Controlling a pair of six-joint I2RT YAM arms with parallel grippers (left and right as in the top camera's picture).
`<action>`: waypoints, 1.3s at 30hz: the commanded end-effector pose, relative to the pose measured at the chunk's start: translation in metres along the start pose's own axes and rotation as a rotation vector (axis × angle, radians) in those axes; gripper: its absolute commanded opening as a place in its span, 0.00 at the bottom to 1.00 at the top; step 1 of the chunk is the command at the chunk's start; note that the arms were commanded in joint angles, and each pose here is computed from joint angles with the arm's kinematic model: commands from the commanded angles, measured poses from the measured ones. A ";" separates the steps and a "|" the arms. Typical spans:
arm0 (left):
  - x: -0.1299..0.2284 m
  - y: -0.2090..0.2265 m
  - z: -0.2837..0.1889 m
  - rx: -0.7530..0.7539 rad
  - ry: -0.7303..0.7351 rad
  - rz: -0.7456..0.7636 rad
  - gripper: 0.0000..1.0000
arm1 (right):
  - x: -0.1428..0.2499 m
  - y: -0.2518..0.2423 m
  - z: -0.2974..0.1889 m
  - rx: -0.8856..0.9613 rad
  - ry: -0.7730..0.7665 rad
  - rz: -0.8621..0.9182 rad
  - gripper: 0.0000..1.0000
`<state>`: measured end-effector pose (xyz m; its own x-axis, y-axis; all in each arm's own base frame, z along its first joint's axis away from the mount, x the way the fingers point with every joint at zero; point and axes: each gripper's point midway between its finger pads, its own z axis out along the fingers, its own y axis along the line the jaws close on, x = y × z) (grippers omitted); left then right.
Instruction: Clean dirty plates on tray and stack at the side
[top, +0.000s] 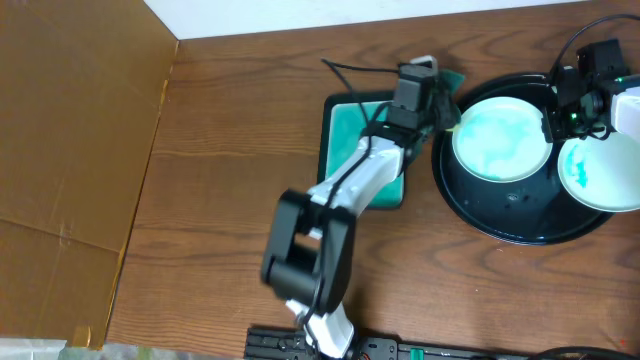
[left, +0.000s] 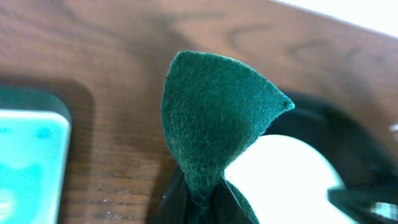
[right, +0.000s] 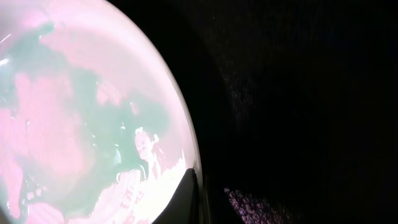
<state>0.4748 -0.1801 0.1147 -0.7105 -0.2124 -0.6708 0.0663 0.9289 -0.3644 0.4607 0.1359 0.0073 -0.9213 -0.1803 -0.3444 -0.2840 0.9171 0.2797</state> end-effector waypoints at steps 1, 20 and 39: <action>-0.018 -0.014 -0.033 0.022 -0.045 0.035 0.07 | 0.001 -0.001 0.003 0.017 -0.007 -0.025 0.01; -0.019 0.129 -0.117 -0.515 -0.009 -0.158 0.07 | -0.072 0.039 -0.139 0.577 -0.312 -0.432 0.01; -0.014 0.134 -0.119 -0.530 0.013 -0.165 0.07 | -0.104 0.116 -0.262 1.325 -0.423 -0.774 0.01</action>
<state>0.4112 -0.0225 0.1528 -0.6967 -0.3612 -0.6197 -0.3867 0.9168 -0.0997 0.4709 0.1770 0.2782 -0.4271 -0.8073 -0.4072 -0.0554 0.4729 -0.8794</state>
